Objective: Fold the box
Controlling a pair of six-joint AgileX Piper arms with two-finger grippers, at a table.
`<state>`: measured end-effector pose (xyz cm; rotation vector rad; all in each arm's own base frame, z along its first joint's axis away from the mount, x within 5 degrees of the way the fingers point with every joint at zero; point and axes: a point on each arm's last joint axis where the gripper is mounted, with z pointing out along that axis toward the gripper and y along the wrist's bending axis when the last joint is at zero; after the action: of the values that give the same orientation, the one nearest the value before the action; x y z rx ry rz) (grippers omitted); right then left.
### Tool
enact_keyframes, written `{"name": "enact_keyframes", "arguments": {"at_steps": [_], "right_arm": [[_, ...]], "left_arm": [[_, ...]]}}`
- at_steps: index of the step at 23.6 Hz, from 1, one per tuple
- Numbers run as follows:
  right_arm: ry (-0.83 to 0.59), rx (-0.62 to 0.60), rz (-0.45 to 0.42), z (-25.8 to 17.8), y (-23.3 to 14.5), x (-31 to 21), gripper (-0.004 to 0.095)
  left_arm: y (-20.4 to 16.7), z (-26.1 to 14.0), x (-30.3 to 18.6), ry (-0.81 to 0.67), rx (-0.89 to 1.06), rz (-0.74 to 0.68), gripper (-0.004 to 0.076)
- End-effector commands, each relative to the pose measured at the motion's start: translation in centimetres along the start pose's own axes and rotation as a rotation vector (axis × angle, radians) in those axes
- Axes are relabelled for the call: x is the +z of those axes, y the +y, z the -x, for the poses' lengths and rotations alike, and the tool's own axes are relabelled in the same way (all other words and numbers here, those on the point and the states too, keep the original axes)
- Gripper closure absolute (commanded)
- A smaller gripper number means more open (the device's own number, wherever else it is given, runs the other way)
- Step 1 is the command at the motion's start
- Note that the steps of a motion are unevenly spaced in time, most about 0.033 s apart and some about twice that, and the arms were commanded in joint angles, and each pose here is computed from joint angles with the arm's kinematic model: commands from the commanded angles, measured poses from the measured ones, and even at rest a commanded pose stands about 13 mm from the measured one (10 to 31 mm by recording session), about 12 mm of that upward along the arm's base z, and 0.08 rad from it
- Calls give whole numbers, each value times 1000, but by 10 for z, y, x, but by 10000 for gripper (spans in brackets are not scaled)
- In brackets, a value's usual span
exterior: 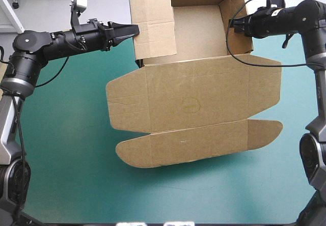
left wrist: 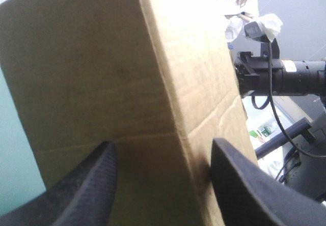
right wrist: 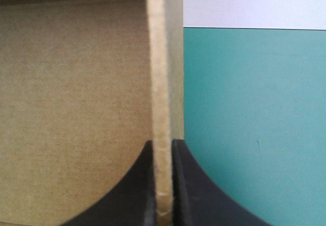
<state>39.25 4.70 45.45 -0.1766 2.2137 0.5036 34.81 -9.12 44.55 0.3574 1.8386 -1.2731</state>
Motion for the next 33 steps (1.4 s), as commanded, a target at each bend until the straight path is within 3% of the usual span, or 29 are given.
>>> {"name": "enact_keyframes", "arguments": {"at_steps": [1, 14, 19, 26, 33], "right_arm": [[-128, 6, 65, 13, 31, -24, 919], [-63, 11, 86, 3, 52, 14, 919], [-69, -7, 25, 4, 47, 14, 919], [-71, 15, 24, 4, 47, 14, 919], [-67, 29, 21, 4, 46, 14, 914]], "left_arm": [[-28, 13, -8, -67, 41, -5, 321], [-23, 9, -7, -11, 29, 99, 321], [-35, 24, -16, -24, 92, 179, 323], [-29, 31, -7, 59, 49, 174, 323], [-25, 31, 1, 113, 96, 347, 323]]}}
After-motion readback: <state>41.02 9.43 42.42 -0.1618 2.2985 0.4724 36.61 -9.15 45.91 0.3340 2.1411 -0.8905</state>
